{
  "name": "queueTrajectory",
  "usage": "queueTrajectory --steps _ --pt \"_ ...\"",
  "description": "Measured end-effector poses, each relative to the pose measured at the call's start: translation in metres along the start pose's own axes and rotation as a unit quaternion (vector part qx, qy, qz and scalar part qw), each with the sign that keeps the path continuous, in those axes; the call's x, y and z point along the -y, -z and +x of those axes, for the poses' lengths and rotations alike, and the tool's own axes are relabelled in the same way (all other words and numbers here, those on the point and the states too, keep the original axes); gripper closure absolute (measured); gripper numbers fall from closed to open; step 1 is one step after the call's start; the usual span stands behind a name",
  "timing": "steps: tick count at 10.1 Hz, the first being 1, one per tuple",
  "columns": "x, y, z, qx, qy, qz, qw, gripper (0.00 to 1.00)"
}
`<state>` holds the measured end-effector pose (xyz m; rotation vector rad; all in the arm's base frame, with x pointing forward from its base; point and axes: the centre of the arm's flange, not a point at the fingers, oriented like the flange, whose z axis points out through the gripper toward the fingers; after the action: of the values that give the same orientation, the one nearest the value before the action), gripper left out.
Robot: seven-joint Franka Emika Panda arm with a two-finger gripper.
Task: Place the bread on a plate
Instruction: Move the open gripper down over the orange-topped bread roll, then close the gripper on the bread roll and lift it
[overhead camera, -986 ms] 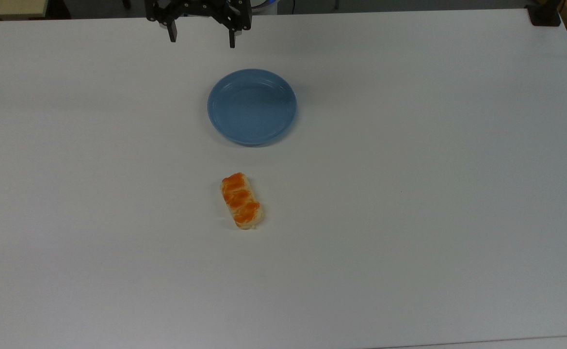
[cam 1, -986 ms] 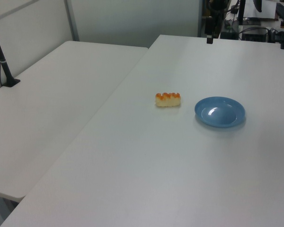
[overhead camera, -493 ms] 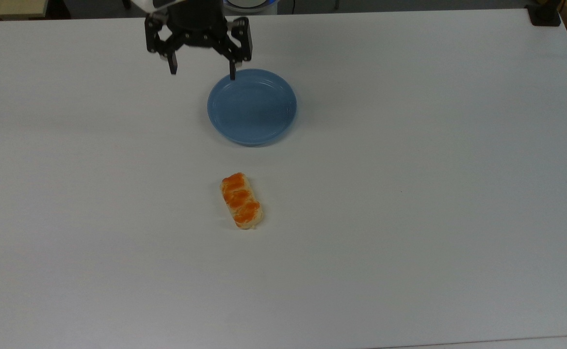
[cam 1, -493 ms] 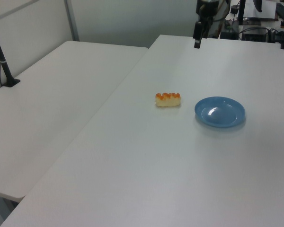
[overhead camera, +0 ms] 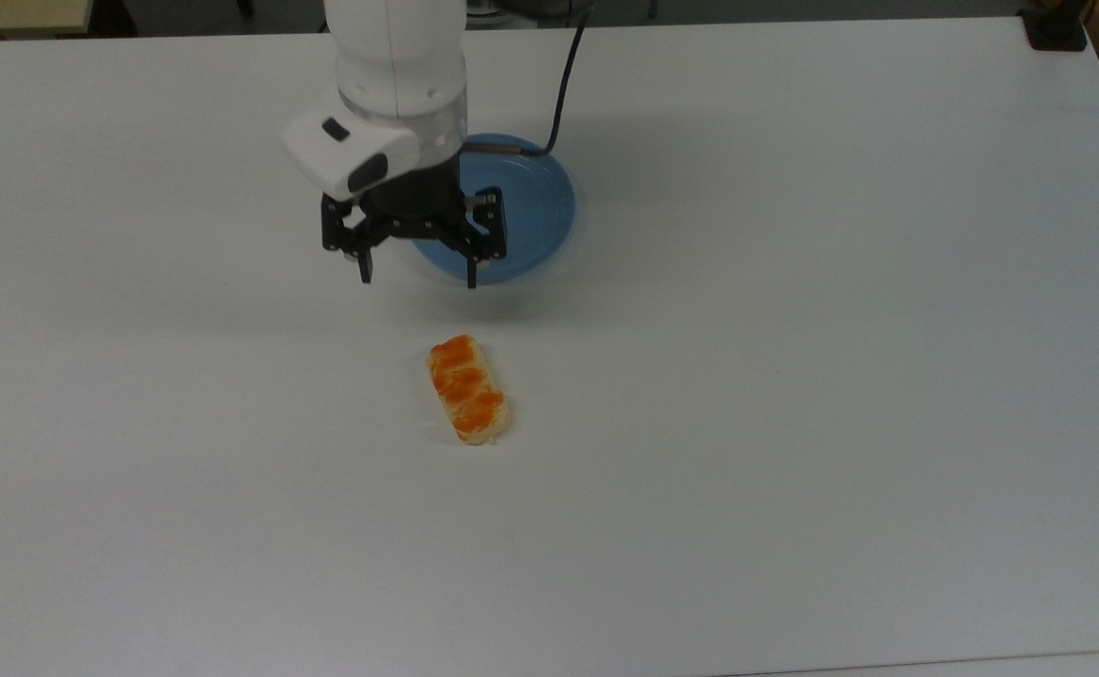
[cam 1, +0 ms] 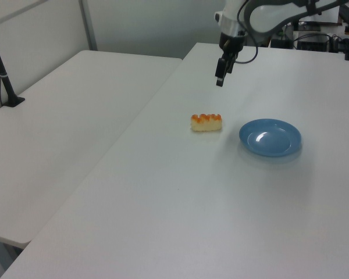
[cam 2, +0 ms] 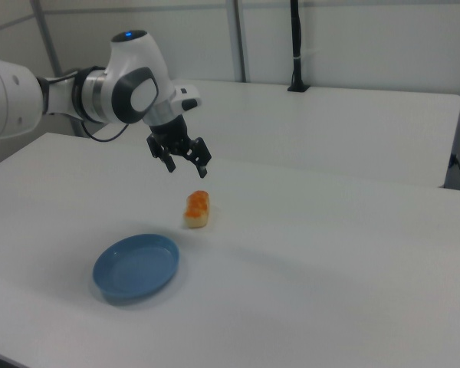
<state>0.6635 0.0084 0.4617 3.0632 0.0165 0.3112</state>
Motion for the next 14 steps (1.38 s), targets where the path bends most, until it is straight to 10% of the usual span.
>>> queueTrajectory --steps 8,11,14 --pt "0.048 -0.144 0.005 0.009 0.076 -0.033 0.9965 0.0" --pt "0.051 -0.142 0.01 0.001 0.077 -0.045 0.9961 0.3" --pt "0.053 -0.143 0.011 -0.003 0.072 -0.056 0.9958 0.38"
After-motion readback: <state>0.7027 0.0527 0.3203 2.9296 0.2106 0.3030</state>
